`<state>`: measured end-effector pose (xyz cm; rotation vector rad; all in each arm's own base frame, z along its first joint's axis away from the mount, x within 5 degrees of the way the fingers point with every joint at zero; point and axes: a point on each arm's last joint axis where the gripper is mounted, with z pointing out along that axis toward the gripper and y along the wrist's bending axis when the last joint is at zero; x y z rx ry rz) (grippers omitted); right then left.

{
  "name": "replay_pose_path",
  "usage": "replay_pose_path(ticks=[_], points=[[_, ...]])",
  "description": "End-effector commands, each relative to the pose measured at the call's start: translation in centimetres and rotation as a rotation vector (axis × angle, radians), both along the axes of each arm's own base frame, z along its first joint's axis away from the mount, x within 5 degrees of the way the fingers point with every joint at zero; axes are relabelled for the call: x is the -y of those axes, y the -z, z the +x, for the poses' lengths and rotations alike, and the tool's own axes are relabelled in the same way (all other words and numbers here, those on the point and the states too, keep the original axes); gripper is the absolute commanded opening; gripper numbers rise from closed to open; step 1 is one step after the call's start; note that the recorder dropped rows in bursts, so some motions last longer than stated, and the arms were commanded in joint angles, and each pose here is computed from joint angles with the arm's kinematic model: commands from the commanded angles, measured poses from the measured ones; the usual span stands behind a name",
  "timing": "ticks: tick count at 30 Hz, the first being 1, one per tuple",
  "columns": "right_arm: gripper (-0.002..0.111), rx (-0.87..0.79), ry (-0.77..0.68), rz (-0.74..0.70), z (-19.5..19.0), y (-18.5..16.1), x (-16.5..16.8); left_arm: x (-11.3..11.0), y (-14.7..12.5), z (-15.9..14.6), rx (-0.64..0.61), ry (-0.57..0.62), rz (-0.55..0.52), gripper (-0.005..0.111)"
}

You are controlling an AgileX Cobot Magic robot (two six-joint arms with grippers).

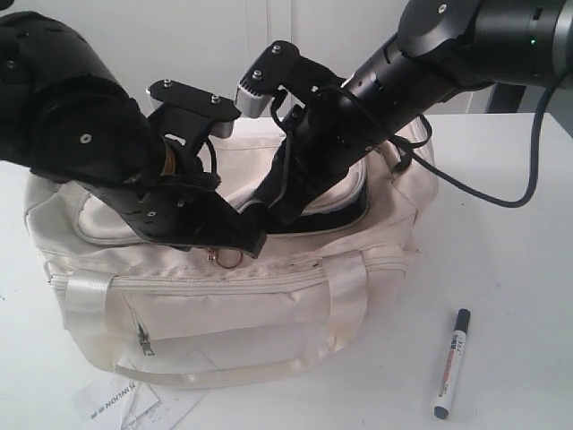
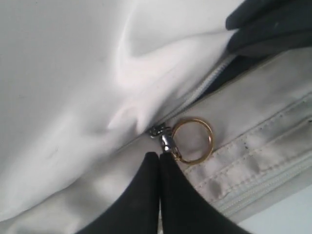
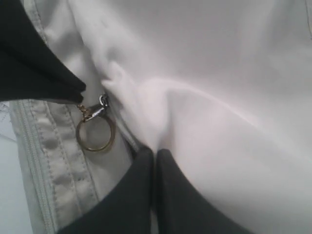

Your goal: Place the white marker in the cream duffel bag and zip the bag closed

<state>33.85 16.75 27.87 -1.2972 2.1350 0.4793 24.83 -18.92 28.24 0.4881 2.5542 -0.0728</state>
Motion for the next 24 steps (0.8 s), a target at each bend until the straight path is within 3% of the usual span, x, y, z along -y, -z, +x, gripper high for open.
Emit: replay_pose_path(ticks=[1,10,18,24], points=[[0.0,0.013,0.016,0.012,0.0,-0.6,0.3,-0.4,-0.6,-0.4,0.01,0.011,0.035,0.0],[0.0,0.013,0.02,0.014,0.0,-0.6,0.3,-3.1,-2.7,-1.6,0.042,-0.018,0.197,0.0],[0.0,0.012,0.021,0.015,0.0,-0.6,0.3,-3.4,-2.8,-1.8,0.039,-0.004,0.229,0.0],[0.0,0.009,0.019,0.014,-0.1,-0.6,0.3,-3.1,-0.8,-2.4,-0.03,0.026,0.2,0.0]])
